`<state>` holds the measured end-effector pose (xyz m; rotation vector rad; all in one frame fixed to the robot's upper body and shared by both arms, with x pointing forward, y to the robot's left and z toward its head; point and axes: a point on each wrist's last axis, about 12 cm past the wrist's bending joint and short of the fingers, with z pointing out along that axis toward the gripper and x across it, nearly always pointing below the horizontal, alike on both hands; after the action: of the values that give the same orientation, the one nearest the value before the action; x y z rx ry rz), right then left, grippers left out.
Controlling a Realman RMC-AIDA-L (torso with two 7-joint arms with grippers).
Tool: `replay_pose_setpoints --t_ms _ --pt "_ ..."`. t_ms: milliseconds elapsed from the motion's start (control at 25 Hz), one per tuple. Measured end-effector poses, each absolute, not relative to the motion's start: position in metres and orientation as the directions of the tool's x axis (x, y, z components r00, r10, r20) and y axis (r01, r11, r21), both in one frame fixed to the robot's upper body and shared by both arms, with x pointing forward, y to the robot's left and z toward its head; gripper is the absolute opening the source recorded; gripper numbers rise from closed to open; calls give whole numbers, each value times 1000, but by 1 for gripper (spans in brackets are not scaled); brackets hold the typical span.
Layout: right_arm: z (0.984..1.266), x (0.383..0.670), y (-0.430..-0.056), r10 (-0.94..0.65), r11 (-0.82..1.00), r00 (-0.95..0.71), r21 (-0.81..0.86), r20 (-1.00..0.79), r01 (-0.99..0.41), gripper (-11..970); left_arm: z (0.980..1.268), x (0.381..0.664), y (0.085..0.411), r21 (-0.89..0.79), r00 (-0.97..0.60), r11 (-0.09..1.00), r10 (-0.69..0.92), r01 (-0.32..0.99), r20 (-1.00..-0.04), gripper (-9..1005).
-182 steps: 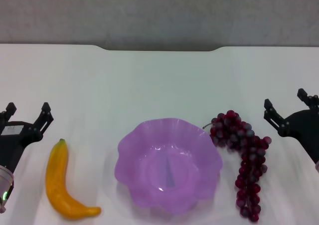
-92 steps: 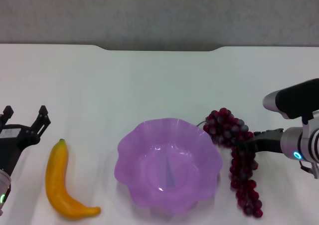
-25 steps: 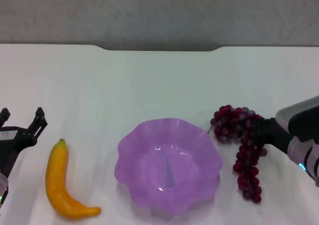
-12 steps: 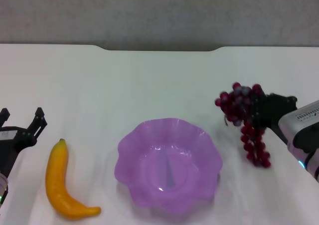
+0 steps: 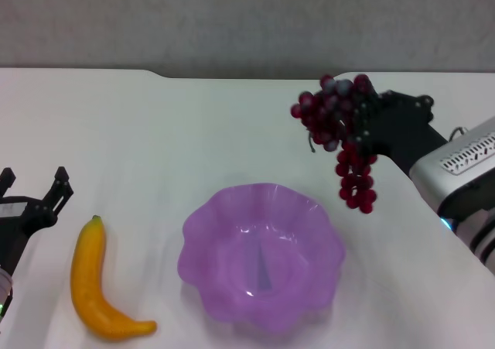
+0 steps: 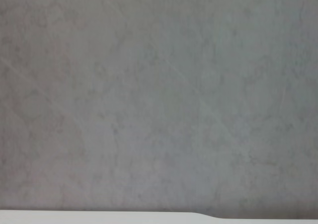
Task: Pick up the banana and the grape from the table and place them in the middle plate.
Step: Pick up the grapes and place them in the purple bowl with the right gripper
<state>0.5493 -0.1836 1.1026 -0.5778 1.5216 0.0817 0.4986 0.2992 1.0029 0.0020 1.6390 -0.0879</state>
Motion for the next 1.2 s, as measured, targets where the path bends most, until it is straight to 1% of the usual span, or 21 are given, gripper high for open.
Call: replay_pose_setpoints --t_ms 200,480,720,1200 --pt "1111 549 -165 -290 838 119 -312 -949 -447 58 1003 499 299 -56 -70 997 -52 56 -996 892" --pt "1103 545 -144 -303 794 121 -321 -945 -517 54 1004 500 298 -56 -69 997 -52 61 -996 892" --pt "1096 532 -129 -305 753 130 -323 -943 -573 53 1004 501 296 -58 -67 996 -53 64 -996 891" --pt "1068 518 -129 -325 729 70 -297 -943 -616 53 1003 502 296 -59 -78 996 -54 62 -996 889"
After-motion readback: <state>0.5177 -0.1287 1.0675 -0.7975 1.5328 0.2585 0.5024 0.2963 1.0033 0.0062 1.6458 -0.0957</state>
